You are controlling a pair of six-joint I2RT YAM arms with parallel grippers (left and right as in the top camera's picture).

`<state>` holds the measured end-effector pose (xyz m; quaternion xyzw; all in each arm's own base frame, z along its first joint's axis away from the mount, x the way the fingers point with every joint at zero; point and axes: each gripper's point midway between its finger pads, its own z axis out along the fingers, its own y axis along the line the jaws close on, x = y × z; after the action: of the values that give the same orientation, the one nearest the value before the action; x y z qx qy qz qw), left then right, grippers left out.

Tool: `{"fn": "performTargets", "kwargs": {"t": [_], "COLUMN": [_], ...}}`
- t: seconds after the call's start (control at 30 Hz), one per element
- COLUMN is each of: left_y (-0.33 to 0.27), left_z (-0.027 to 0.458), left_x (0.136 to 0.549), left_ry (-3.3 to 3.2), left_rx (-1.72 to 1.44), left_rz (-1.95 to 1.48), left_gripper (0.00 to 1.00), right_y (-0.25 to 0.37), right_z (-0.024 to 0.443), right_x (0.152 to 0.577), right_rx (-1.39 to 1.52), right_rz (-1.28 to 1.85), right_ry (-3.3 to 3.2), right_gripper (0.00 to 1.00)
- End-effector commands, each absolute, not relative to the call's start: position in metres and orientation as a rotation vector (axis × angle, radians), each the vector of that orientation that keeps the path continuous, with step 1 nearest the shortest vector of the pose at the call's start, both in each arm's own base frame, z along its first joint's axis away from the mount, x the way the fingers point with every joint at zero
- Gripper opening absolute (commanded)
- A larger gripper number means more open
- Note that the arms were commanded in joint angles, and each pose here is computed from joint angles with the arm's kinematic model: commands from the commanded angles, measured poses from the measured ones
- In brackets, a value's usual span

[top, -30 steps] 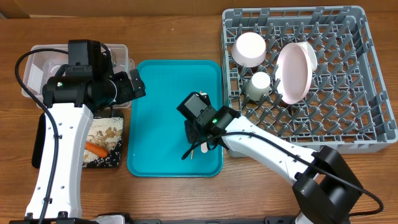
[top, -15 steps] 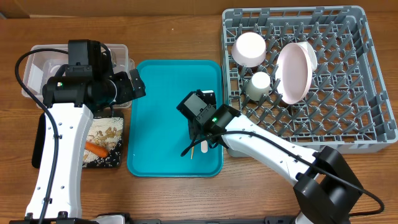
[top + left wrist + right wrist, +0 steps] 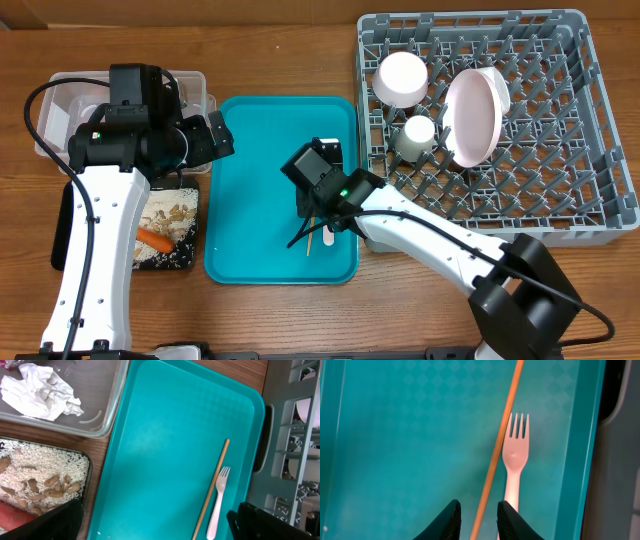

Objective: Sort waste into correct bins and load items into the dishwasher
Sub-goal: 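Lower the right gripper and grasp the white fork by its handle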

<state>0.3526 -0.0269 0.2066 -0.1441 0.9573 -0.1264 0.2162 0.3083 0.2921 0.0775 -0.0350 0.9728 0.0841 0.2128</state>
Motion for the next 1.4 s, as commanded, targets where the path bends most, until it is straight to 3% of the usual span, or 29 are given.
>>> {"fn": "performTargets", "kwargs": {"t": [0.0, 0.9, 1.37], "left_y": [-0.028, -0.028, -0.028], "left_z": [0.223, 0.223, 0.223], "left_x": [0.355, 0.355, 0.355], "left_ry": [2.611, 2.611, 2.611], "left_rx": [-0.372, -0.372, -0.372], "left_rz": [-0.358, -0.358, -0.358], "left_gripper": [1.00, 1.00, 1.00], "right_y": [0.282, 0.275, 0.261], "right_z": [0.063, 0.036, 0.032], "right_x": [0.311, 0.324, 0.318], "right_rx": [-0.081, -0.058, 0.007], "right_rz": [0.145, 0.051, 0.206], "right_ry": [2.699, 2.692, 2.885], "right_gripper": [0.27, 0.27, 0.22]}}
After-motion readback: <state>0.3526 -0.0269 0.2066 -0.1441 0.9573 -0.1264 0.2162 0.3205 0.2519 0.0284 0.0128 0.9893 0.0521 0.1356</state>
